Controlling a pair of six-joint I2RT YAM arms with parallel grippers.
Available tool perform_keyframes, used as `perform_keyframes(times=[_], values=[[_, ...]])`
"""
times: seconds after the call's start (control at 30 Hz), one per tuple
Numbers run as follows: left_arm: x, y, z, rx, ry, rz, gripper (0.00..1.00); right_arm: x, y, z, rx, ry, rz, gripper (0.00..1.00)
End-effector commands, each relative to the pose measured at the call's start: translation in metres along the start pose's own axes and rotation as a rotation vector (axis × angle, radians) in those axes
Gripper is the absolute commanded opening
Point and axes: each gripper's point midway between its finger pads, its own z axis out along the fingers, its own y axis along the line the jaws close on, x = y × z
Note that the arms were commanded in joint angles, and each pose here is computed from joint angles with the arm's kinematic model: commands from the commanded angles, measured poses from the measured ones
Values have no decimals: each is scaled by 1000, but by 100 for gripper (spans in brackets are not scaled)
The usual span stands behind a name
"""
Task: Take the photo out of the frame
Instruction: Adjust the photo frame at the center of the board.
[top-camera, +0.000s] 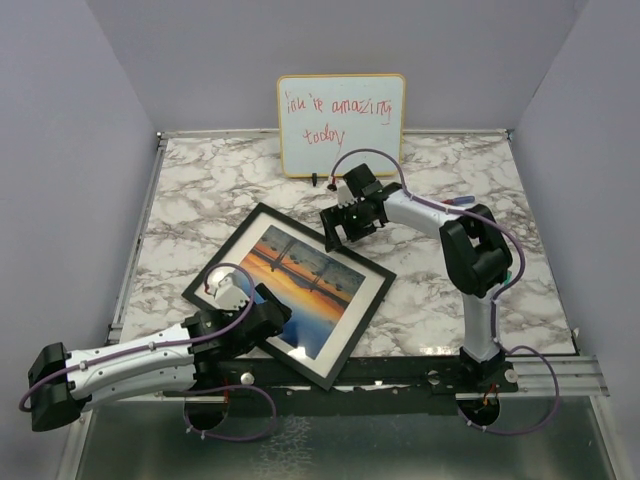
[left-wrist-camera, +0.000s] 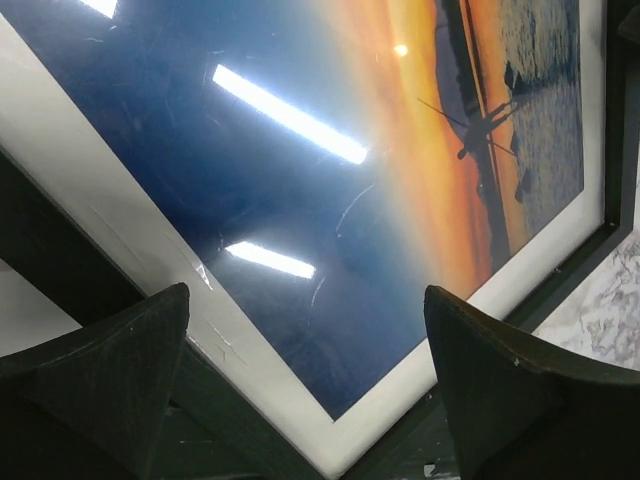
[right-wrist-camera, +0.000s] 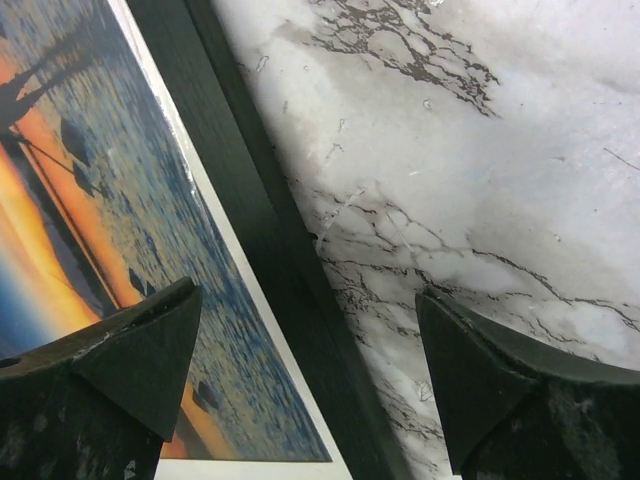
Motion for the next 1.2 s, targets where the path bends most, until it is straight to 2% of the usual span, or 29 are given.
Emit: perform_keyframes(times=[0.0, 0.07, 0.17, 0.3, 0.37, 0.43, 0.5, 0.67, 0.73, 0.8, 0.9, 0.97, 1.1, 1.17], values=[[-1, 30, 10, -105, -28, 20, 99, 25, -24, 15, 97, 88, 0, 90], [3, 21, 14, -56, -19, 18, 99, 29, -31, 15, 135, 86, 14, 86], [13, 15, 20, -6, 14, 27, 99, 38, -36, 14, 169, 89, 36, 73], [13, 6, 16, 8, 20, 59, 99, 52, -26, 12, 115, 89, 61, 65], [5, -2, 11, 17, -4, 72, 99, 55, -14, 10, 55, 78, 53, 65], [-3, -9, 3, 15, -28, 78, 99, 53, -4, 6, 24, 67, 27, 75], [-11, -13, -4, 3, -49, 82, 99, 49, 0, 4, 26, 53, 4, 79], [-27, -12, -20, -45, -88, 75, 99, 44, -4, 13, 73, 78, -36, 79], [-31, -4, -25, -72, -92, 63, 99, 47, -13, 18, 148, 100, -47, 77], [-33, 5, -27, -95, -92, 46, 99, 50, -21, 21, 217, 112, -45, 71], [-31, 16, -25, -111, -86, 36, 99, 52, -28, 18, 275, 77, -18, 57], [-30, 17, -24, -114, -84, 32, 99, 55, -35, 11, 325, 61, 14, 52], [-33, 12, -26, -108, -95, 43, 99, 66, -53, -5, 453, 27, 92, 30], [-36, 8, -28, -102, -103, 53, 99, 78, -59, -12, 496, 26, 125, 24]])
